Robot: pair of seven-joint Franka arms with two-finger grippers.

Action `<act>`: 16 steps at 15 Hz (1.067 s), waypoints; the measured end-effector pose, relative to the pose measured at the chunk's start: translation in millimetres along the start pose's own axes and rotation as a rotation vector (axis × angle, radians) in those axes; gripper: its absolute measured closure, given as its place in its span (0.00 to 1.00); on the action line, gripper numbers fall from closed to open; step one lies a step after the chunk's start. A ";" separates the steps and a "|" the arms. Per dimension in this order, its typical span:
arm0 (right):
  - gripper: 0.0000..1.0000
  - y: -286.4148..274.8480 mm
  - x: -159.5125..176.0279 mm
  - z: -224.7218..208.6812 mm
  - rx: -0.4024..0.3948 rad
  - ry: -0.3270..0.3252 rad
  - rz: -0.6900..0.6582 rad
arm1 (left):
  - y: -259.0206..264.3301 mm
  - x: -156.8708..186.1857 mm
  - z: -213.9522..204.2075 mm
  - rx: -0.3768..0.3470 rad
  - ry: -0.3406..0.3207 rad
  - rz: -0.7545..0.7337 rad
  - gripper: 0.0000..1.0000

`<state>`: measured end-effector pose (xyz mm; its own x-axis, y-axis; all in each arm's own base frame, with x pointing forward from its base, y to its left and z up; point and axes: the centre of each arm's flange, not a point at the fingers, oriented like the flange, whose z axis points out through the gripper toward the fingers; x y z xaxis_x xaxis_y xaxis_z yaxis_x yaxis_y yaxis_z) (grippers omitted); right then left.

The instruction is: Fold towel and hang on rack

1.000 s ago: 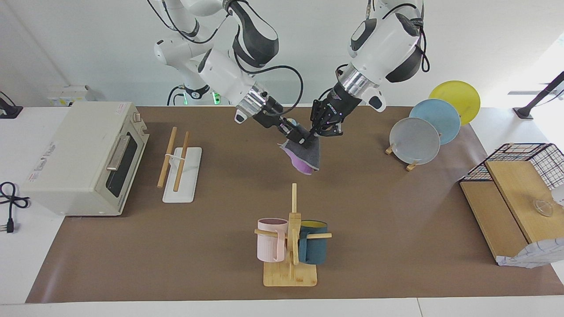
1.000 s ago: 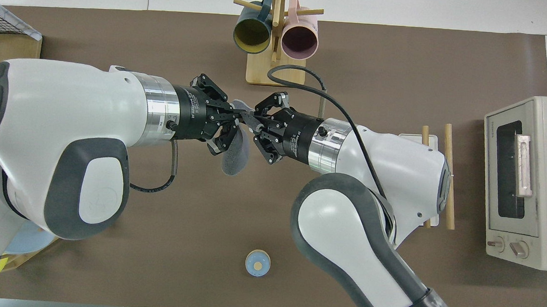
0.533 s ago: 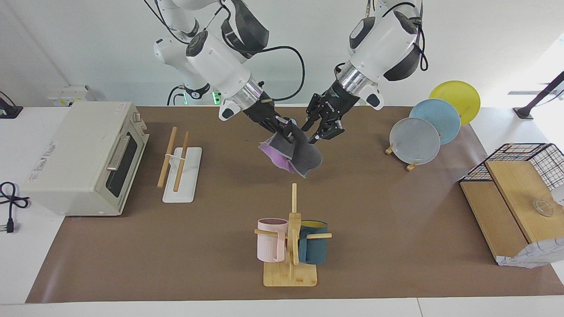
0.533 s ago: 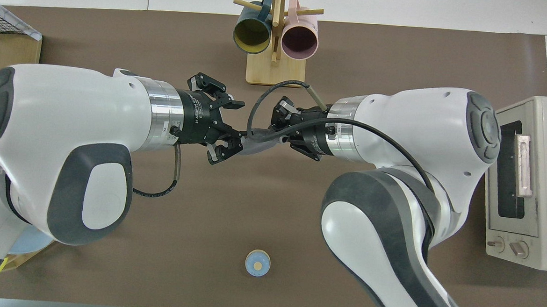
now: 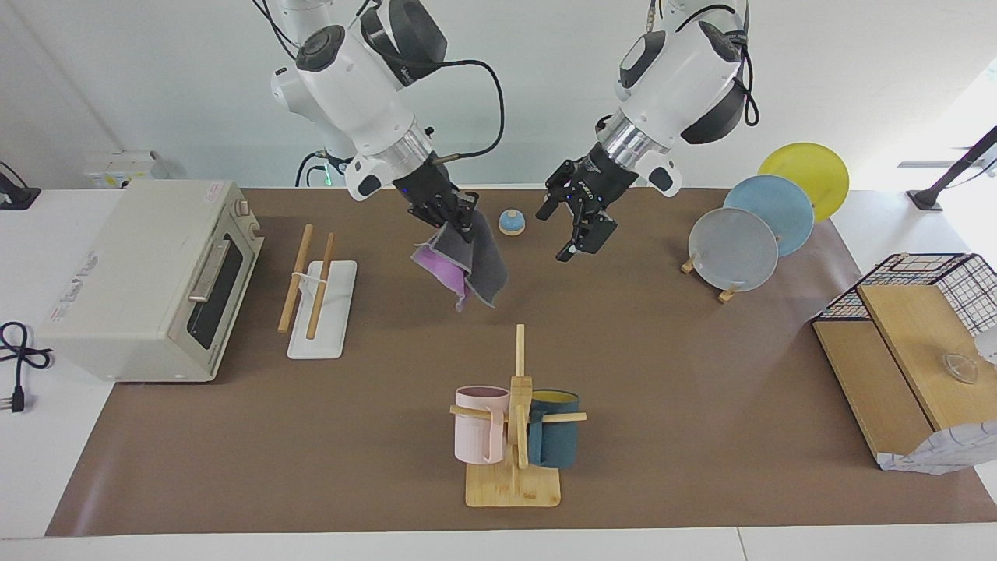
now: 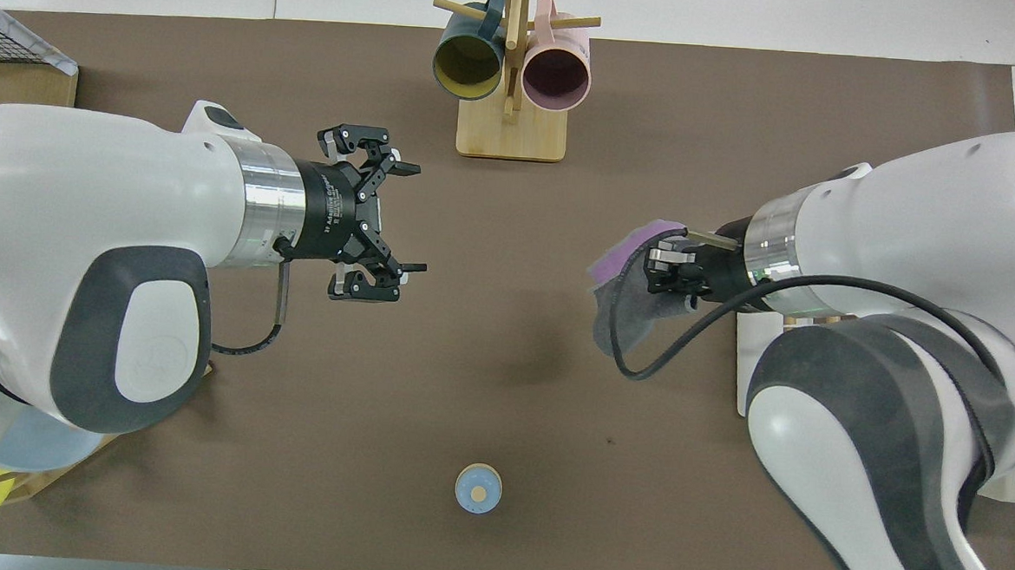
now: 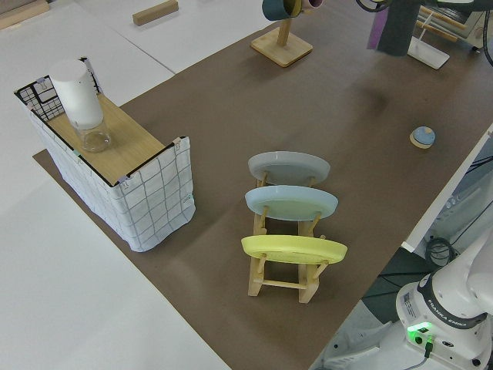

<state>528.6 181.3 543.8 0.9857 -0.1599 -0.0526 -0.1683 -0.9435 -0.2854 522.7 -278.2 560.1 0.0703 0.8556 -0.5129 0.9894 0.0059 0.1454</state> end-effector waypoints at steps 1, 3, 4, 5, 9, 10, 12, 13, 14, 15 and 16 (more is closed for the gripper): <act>0.96 17.7 2.8 -2.2 -0.024 -0.009 -0.033 | 5.7 15.7 -6.2 0.008 0.010 0.051 0.00; 0.96 57.9 9.9 -3.1 -0.043 -0.027 -0.079 | 18.2 53.5 -23.4 0.022 0.027 0.175 0.00; 0.96 78.7 11.8 -0.6 -0.053 -0.036 -0.087 | 23.6 72.8 -32.3 0.028 0.035 0.238 0.00; 0.96 99.4 11.7 3.9 -0.065 -0.047 -0.089 | 28.2 91.3 -40.5 0.034 0.046 0.304 0.00; 0.96 152.8 -3.1 31.9 -0.077 -0.045 -0.112 | 35.2 134.8 -58.0 0.081 0.139 0.596 0.00; 0.96 158.6 -6.6 35.5 -0.092 -0.038 -0.132 | 35.0 139.3 -59.6 0.099 0.163 0.661 0.00; 0.96 170.1 -9.1 35.8 -0.151 -0.027 -0.168 | 33.8 149.5 -63.0 0.157 0.219 0.813 0.00; 0.96 178.5 -8.4 34.5 -0.168 -0.026 -0.178 | 32.8 153.4 -65.0 0.191 0.242 0.888 0.00; 0.96 189.8 -7.2 33.8 -0.174 -0.029 -0.190 | 31.9 155.8 -67.7 0.231 0.266 0.962 0.00; 0.96 203.7 -5.4 32.7 -0.175 -0.028 -0.207 | 31.7 156.7 -72.1 0.272 0.290 1.033 0.00; 0.96 216.7 -3.2 30.7 -0.174 -0.019 -0.228 | 31.9 157.7 -79.3 0.310 0.304 1.095 0.00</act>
<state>488.9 -13.8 452.7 0.9975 0.0656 -0.0245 0.0621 -0.9904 -0.1234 555.2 -102.1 550.9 0.9097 0.4150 -0.0130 0.4121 -0.8987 0.1498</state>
